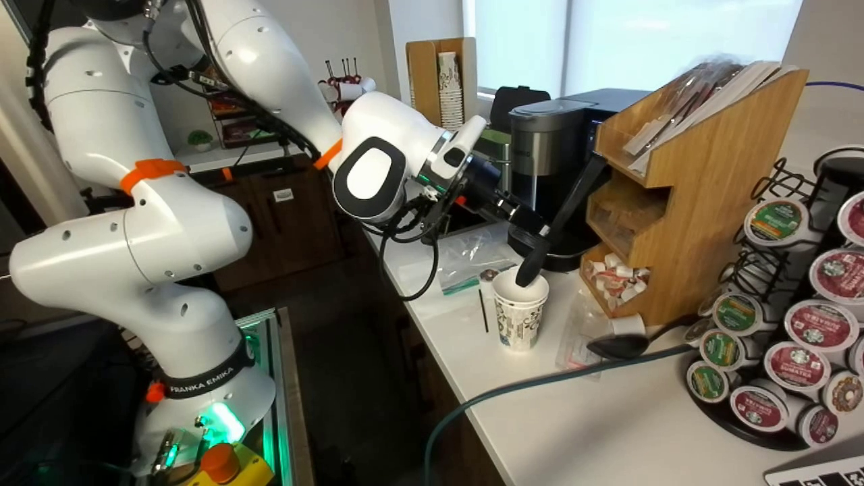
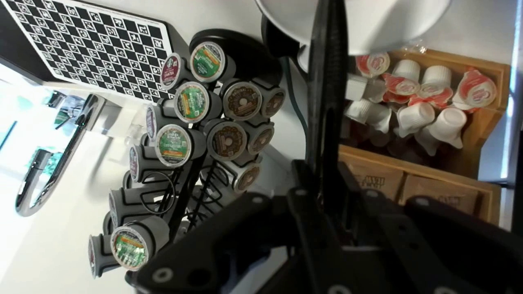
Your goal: Place the tongs inside the cup
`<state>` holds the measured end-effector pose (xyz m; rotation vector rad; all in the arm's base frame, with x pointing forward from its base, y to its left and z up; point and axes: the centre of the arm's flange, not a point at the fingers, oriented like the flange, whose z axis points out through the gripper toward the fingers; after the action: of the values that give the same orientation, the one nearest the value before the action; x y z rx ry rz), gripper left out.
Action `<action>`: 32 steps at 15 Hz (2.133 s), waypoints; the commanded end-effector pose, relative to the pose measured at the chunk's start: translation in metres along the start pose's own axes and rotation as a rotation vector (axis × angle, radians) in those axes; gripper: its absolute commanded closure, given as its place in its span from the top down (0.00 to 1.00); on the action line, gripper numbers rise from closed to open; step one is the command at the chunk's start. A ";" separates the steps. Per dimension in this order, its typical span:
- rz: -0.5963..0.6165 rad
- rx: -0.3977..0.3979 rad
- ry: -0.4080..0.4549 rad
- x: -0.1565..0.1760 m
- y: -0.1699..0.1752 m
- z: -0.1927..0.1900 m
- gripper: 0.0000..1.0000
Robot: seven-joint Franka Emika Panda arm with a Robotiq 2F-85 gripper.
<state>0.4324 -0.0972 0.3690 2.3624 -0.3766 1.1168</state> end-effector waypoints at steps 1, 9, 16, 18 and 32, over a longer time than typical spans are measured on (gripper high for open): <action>0.023 -0.072 0.091 -0.009 -0.008 -0.013 0.05; 0.017 -0.162 0.143 -0.024 -0.028 -0.022 0.05; 0.015 -0.199 0.134 -0.013 -0.027 -0.011 0.19; 0.010 -0.224 0.133 -0.014 -0.026 -0.010 0.19; 0.049 -0.242 0.142 -0.028 -0.030 -0.015 0.05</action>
<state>0.4280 -0.0706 0.3588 2.0620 -0.4656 1.1821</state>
